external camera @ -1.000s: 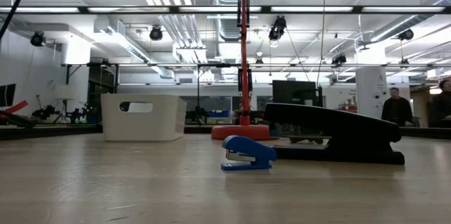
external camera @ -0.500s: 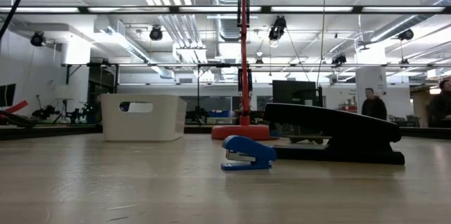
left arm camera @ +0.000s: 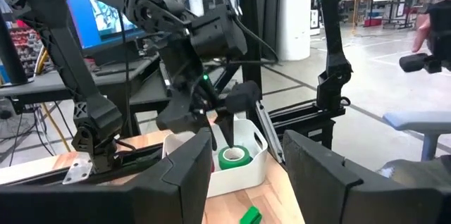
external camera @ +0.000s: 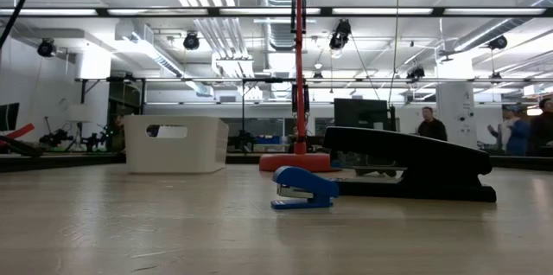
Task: Pick and place Stapler, Stapler remover, tape
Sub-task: Put the blue stapler into the top white bin
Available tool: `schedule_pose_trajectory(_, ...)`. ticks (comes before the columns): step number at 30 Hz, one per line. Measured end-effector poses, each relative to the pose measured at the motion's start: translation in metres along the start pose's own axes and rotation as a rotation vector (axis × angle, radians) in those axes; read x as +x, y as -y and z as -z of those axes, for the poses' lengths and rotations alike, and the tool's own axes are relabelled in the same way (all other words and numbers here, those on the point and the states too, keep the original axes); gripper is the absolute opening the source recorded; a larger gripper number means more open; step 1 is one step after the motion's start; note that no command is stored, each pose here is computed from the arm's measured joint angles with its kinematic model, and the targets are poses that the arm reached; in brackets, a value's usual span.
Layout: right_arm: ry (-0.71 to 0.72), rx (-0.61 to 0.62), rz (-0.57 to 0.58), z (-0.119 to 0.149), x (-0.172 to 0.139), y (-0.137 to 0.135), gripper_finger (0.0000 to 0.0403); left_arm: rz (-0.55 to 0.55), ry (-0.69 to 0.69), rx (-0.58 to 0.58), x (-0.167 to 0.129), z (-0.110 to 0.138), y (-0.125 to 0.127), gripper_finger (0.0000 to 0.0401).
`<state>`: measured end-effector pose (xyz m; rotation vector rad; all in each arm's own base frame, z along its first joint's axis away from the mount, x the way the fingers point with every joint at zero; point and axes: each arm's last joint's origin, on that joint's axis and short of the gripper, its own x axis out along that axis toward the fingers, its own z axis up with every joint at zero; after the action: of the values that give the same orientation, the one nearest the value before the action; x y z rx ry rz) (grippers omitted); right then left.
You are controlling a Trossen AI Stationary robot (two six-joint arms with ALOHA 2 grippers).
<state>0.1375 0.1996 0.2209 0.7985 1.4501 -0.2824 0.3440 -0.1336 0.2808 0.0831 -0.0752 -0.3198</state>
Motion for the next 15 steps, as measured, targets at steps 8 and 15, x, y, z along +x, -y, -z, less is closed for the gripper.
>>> schedule_pose_trajectory(8,0.351,-0.174,-0.068,-0.01,-0.017,0.002,0.0138,0.007,-0.076,-0.018,-0.005,0.0,0.0,0.0179)
schedule_pose_trajectory(15,0.797,-0.396,-0.023,-0.021,-0.029,-0.003,0.0129,0.03,-0.164,-0.07,-0.019,-0.011,0.003,0.0179)
